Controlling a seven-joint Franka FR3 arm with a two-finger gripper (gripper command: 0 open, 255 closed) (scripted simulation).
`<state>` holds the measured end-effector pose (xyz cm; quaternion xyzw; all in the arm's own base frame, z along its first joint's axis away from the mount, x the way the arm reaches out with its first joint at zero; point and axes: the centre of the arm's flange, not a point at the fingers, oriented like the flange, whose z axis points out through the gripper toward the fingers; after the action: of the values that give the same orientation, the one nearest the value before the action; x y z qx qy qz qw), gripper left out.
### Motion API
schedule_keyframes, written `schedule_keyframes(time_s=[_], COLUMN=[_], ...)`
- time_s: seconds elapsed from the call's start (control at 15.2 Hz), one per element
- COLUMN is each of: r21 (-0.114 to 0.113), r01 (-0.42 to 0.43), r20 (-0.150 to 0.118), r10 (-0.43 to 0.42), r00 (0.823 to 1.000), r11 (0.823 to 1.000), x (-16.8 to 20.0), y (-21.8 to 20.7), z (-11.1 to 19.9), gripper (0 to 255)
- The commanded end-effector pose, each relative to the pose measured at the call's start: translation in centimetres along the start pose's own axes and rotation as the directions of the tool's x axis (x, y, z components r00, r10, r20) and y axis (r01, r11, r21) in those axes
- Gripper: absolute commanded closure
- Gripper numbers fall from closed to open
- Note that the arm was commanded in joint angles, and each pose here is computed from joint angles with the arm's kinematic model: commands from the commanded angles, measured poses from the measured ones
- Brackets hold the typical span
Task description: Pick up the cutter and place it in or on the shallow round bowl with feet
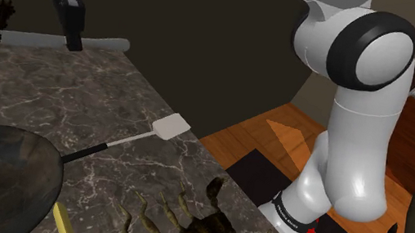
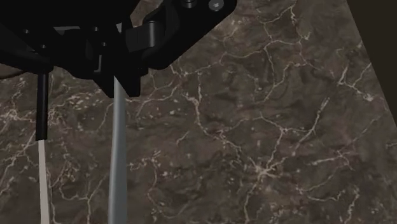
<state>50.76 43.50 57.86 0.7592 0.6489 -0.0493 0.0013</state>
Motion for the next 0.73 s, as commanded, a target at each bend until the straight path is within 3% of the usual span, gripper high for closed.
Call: schedule_keyframes(time_s=[0.0, 0.66], r21=[0.000, 0.000], r01=[-0.001, -0.001], r20=[0.000, 0.000], r10=[0.001, 0.001], r00=[1.000, 1.000], r11=[1.000, 1.000], x=[1.6, 9.2], y=[-2.3, -13.1], z=[0.1, -0.1], gripper=[255, 255])
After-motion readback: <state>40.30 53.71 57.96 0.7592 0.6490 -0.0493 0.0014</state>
